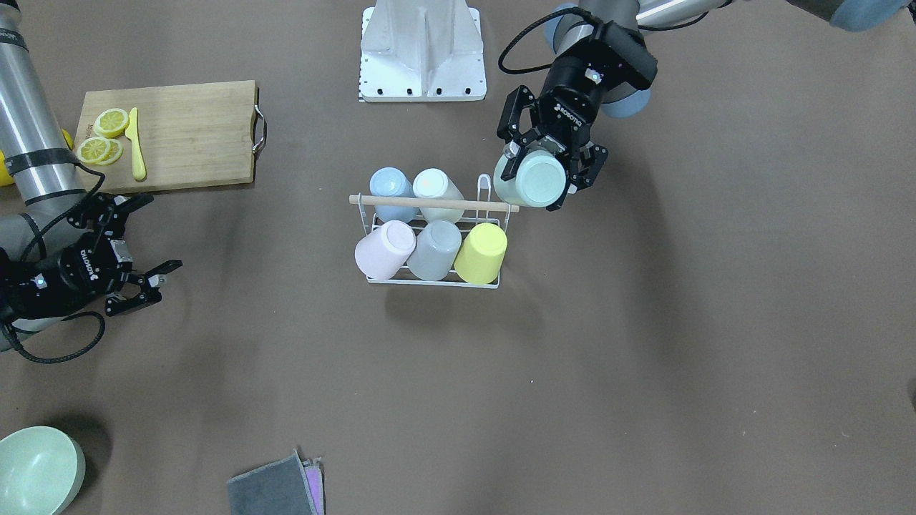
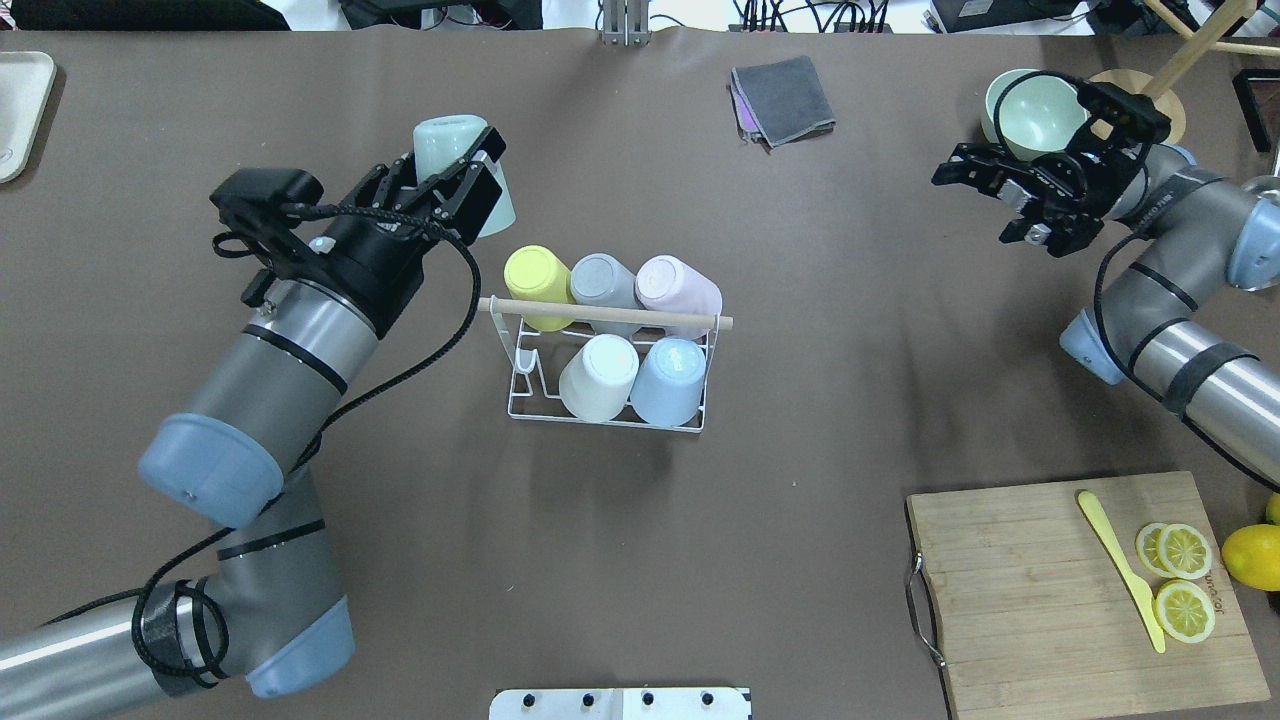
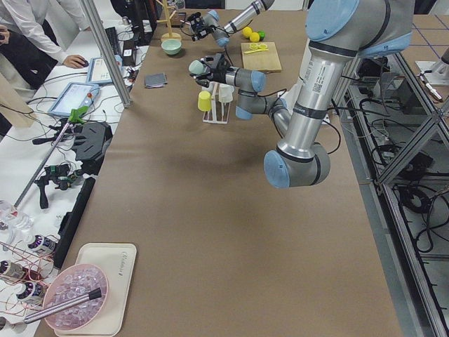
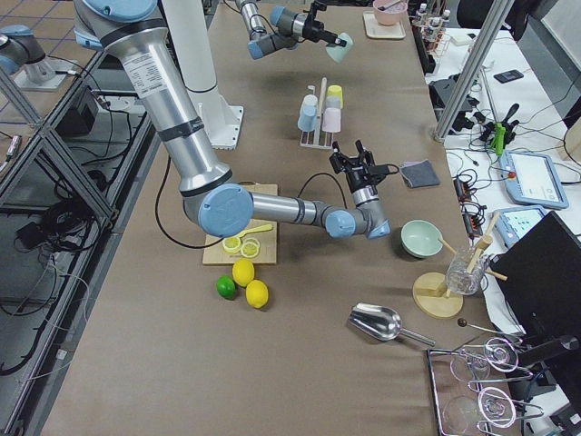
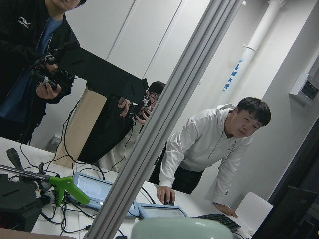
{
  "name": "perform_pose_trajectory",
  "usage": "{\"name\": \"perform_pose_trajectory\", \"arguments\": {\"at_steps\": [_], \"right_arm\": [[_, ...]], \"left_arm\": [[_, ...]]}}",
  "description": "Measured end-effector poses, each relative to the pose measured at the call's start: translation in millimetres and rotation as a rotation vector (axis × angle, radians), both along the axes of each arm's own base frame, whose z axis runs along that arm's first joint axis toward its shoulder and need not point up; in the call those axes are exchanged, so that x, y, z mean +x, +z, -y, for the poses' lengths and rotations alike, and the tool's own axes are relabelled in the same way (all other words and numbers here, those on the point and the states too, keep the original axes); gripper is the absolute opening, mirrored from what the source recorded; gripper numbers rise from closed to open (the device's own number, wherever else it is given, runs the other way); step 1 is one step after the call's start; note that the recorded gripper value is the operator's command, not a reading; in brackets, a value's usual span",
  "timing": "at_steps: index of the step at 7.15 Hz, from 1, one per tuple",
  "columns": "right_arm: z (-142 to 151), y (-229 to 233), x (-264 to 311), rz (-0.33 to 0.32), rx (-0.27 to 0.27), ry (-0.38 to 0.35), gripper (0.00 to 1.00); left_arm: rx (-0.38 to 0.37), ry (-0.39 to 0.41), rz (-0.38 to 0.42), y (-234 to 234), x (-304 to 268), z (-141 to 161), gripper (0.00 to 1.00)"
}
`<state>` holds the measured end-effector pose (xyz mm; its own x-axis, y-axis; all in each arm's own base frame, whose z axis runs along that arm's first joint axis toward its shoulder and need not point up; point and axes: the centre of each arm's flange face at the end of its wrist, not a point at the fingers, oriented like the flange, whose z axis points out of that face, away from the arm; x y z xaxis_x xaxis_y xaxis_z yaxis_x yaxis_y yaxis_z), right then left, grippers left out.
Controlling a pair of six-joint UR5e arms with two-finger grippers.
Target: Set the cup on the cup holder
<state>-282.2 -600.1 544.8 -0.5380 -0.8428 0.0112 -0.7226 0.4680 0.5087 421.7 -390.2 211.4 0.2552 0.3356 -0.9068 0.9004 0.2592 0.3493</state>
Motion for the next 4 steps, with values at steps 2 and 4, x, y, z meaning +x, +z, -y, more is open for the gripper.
{"name": "perform_pose_trajectory", "arguments": {"at_steps": [2,4], "right_arm": [[15,7,40,-0.140,-0.283,-0.288,0.97],[34,-11,30,-0.334,-0.627,-0.650,0.98]], "left_arm": [[-0.010,-0.008,0.033,22,44,-45,0.00],[-0.026,-0.005,0.055,39,68,-68,0.00]]}}
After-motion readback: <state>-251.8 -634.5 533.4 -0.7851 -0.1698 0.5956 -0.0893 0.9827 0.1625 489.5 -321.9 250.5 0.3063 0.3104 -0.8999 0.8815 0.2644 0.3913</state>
